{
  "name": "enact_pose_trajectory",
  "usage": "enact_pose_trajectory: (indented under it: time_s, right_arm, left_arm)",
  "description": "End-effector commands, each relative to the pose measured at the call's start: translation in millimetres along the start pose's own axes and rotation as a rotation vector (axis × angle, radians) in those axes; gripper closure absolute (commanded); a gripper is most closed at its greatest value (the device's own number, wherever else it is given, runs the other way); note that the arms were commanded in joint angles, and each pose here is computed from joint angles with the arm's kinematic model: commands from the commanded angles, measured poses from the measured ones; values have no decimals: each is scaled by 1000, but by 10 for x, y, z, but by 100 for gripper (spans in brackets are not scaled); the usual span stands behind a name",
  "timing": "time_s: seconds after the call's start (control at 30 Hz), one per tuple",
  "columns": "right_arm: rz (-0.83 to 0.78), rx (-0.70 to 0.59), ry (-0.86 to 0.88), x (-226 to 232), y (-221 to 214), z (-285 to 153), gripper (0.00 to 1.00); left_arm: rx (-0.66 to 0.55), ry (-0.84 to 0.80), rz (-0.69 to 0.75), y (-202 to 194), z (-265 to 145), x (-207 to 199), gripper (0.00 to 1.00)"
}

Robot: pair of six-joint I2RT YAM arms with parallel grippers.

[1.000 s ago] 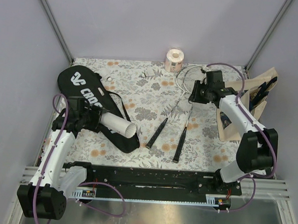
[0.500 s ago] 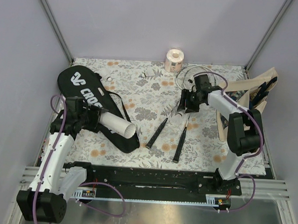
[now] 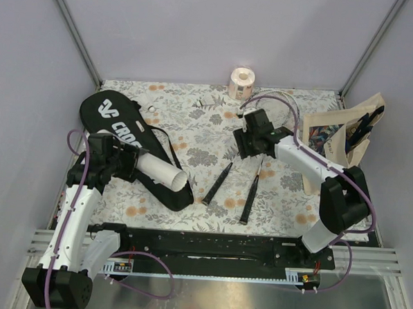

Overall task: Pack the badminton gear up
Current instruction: Pick up the shuttlecock at the center of the board.

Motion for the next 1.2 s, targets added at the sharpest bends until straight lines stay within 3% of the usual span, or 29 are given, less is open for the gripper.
enact_pose_trajectory:
  time_s: [0.0,0.63,0.67,0.87,1.03,1.17]
  right_arm:
    - [-143,-92,-48,81,-5,2,35]
    - [-322,-70,-290,301,-273,450,45]
    - [-337,-70,-311,302,-280,462,48]
    - [-371,-110,-405,241,-265,415,87]
    - [-335,-183,-414,218,-121,64,100]
    - [-275,-249,-316,246,13,-340,100]
  left_arm:
    - [-49,-99,22,78,-162,-192,36]
    - [-34,-106,3,78,-162,-228,36]
    - [-37,-101,2,80,-157,-220,37]
    - [-34,-89,-6,75,-120,-194,37]
    - [-29,-78,-25,74,-92,-182,37]
    - [-10,-62,-55,63,-45,-164,37]
Point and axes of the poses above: each gripper's point midway between its finger pads, its own z axis out along the fingers, its own x axis along the line the jaws close on, y = z × x, the point moved 8 cm from there along -z, back along the fingers, and after that the axes turned 13 degrees about z, right-handed, at the moved point
